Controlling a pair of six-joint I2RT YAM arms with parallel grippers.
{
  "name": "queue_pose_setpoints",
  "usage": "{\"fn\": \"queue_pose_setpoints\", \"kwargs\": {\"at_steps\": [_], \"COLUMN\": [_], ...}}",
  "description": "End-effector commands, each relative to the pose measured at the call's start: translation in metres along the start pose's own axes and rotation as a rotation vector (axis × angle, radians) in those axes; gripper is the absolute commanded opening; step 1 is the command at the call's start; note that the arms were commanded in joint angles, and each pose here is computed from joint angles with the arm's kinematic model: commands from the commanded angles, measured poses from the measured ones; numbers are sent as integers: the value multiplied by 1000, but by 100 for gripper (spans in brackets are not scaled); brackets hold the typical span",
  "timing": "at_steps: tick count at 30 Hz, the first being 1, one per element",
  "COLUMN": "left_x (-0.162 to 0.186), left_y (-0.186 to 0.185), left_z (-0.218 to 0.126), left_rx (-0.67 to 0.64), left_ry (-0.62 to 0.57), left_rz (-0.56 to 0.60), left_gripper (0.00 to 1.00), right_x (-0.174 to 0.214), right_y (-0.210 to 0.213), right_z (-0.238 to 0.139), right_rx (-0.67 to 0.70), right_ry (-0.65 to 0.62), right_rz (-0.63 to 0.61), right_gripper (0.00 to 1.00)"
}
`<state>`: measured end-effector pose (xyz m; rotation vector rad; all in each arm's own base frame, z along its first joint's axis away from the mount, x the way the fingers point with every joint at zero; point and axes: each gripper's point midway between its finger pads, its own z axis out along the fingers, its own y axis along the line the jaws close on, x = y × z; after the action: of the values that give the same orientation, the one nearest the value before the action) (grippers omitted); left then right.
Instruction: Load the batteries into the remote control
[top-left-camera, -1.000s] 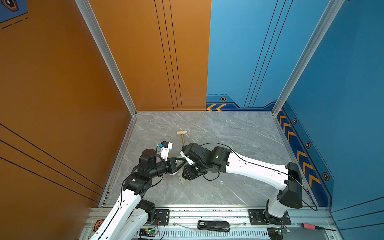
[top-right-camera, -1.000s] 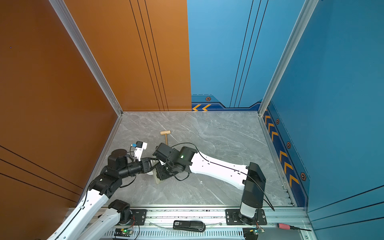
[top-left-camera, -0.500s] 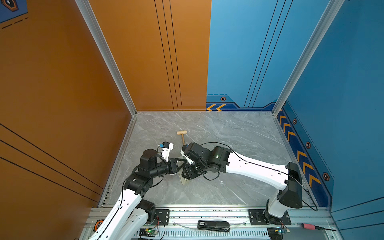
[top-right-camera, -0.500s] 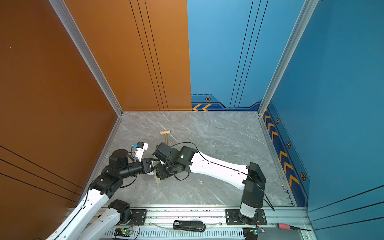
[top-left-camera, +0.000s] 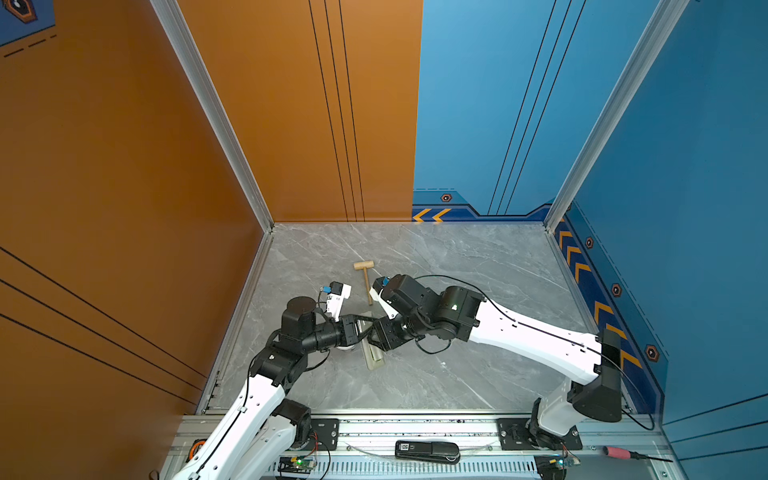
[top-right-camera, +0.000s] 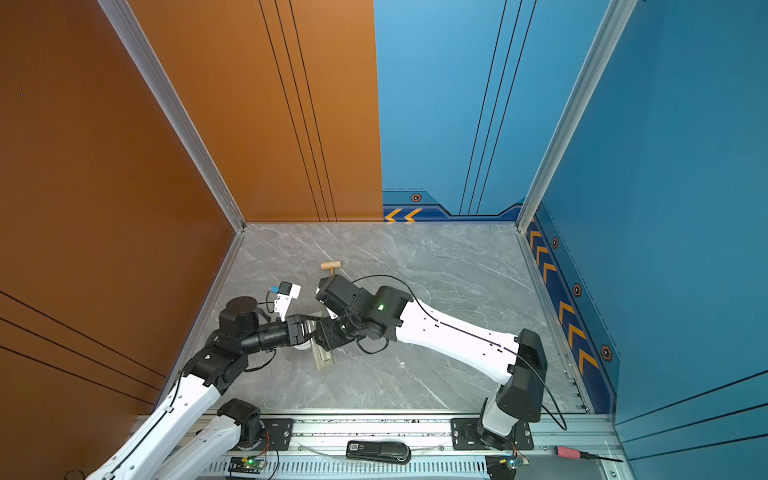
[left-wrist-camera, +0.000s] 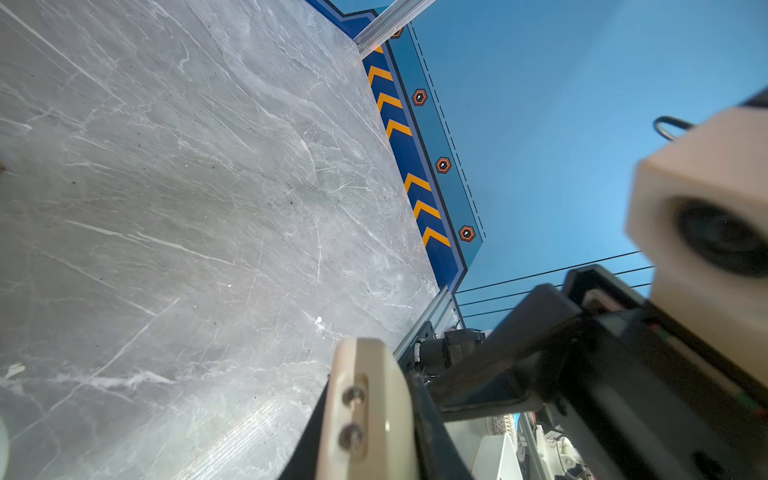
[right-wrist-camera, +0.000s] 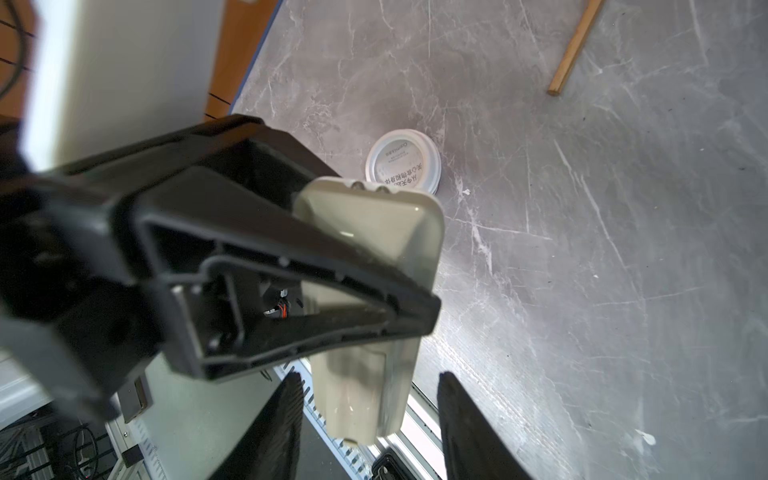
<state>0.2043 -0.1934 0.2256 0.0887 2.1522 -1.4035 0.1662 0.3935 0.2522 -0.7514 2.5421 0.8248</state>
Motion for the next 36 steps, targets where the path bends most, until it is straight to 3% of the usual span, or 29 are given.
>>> {"fn": "queue_pose_setpoints", "kwargs": {"at_steps": [1, 5, 10, 13, 21, 36], "left_x": [3, 2, -1, -3, -4, -6], "left_y": [-9, -13, -22, -25, -29, -30], "left_z": [1, 2, 1, 0, -3, -5], "left_rx": [56, 81, 124, 135, 160, 171], "left_ry": [15, 17, 17, 14, 1, -13], "left_rz": [2, -13, -39, -51, -84, -94], "left_gripper": [0, 0, 0, 0, 0, 0], "right_x": [7, 16, 25, 32, 36, 34], "right_y": [-2, 1, -4, -6, 0, -6], "right_z": [-26, -46, -61, -55, -40, -25], "right_rx": [-7, 0, 101, 108, 133, 202], "right_ry": [-12, -6, 31, 67, 94, 115], "right_rz": [-93, -227, -411, -434, -509, -547], "right_gripper": [50, 47, 38, 33, 37, 32]}}
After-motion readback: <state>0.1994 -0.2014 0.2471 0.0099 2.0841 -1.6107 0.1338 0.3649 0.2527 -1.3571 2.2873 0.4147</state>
